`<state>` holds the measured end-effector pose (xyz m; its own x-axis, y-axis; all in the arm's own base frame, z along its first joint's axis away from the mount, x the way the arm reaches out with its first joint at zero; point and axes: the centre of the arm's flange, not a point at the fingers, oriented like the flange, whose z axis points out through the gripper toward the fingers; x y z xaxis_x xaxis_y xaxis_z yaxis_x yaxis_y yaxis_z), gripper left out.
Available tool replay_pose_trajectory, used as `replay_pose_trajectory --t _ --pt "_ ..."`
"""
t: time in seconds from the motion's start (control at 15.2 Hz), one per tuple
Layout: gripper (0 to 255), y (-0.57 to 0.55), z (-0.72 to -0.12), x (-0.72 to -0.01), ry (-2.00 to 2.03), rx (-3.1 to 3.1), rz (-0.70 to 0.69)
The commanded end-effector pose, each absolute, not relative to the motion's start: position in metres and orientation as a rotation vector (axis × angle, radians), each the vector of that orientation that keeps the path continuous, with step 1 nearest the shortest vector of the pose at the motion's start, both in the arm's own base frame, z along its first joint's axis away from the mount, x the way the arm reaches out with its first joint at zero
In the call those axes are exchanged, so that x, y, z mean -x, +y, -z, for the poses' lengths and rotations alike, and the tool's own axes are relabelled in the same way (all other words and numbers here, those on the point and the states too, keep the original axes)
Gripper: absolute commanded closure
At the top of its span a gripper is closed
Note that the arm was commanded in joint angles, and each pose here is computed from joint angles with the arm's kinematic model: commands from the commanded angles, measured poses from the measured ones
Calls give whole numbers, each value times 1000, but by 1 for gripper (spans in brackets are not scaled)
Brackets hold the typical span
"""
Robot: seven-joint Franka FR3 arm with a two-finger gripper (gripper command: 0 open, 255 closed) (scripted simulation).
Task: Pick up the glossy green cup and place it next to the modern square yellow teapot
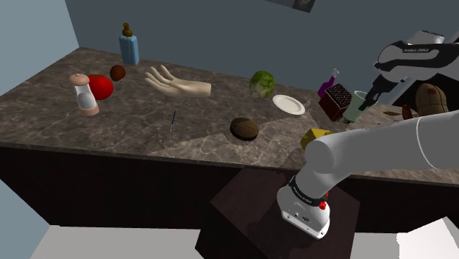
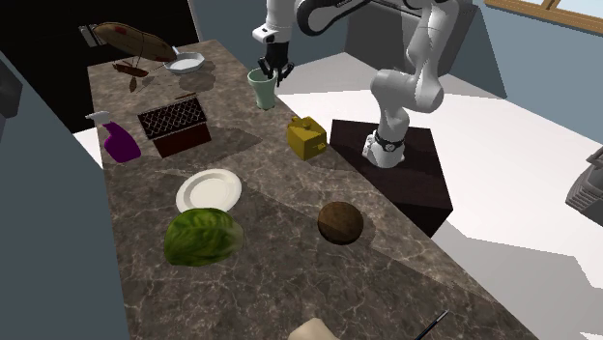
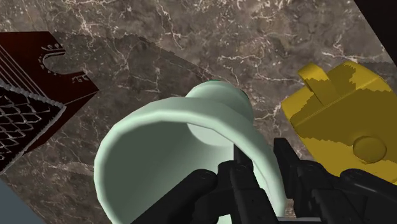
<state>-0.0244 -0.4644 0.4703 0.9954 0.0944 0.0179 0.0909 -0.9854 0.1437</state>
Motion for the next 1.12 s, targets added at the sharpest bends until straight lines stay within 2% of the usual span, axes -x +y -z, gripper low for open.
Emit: replay_pose_trajectory --t 0.0,1.06 --pt "255 -464 -459 25 140 -2994 -37" --pt "255 -464 -374 25 140 -2994 -37"
